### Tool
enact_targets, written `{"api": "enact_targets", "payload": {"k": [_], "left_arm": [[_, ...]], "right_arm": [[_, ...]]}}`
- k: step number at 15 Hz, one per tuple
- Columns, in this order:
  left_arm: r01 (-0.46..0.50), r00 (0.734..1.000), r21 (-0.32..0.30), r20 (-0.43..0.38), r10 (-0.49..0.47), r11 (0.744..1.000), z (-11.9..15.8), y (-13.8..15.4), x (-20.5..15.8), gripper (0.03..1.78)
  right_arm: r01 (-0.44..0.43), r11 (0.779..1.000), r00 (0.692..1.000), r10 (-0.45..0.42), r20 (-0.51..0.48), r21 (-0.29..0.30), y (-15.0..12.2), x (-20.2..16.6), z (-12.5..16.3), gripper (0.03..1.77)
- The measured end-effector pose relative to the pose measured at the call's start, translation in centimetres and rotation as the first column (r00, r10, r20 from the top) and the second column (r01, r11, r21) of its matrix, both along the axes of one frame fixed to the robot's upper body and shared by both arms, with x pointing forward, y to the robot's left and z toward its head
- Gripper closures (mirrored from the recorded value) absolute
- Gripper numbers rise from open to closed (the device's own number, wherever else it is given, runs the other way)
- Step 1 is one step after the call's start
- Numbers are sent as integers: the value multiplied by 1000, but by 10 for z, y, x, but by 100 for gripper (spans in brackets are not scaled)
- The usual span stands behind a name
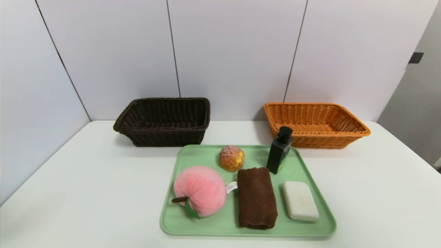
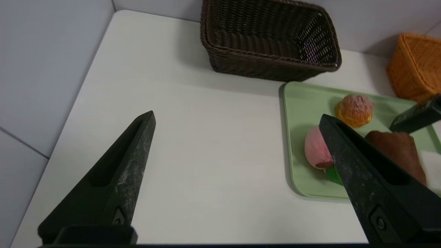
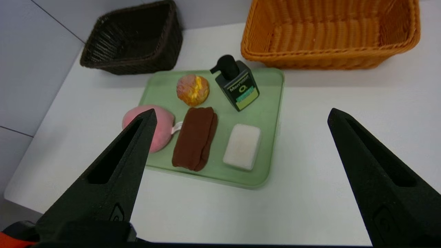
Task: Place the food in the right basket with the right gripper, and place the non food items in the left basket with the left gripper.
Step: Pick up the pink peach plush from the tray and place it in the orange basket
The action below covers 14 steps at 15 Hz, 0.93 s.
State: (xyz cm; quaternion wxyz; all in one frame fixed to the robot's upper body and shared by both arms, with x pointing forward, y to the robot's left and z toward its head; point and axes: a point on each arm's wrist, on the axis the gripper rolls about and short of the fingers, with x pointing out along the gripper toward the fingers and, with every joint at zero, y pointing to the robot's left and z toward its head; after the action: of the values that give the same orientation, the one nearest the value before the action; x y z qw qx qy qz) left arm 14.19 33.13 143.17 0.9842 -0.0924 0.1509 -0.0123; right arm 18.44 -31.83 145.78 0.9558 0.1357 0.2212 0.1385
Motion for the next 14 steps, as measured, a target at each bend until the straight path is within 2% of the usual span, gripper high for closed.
{"api": "enact_targets", "payload": {"k": [1,3,5,7,10,12,14], "left_arm": [[60,998,11,-28,-59,998,-1,-3,9,12],[210,973,8,-99,-208,978,-5,-15,31,12],[304,937,-12,-175,-302,952,-14,-29,50,12],[313,918,-56,-237,-317,948,-25,-36,59,12],[279,922,-75,-259,-289,957,-32,-35,54,12],[265,927,-69,-255,-274,962,-37,-31,44,12],[238,941,-52,-236,-243,970,-40,-27,32,12]], "right_arm": [[20,1000,998,-21,-51,-19,4,16,-2,9],[59,998,989,-64,-137,-37,15,45,-9,9],[51,999,975,-49,-215,3,32,66,-15,9],[44,997,959,-23,-284,67,55,83,-15,9],[38,984,921,34,-387,177,95,99,-5,9],[34,978,877,69,-475,206,124,107,-6,9],[-15,980,828,124,-547,200,156,109,-16,9]]}}
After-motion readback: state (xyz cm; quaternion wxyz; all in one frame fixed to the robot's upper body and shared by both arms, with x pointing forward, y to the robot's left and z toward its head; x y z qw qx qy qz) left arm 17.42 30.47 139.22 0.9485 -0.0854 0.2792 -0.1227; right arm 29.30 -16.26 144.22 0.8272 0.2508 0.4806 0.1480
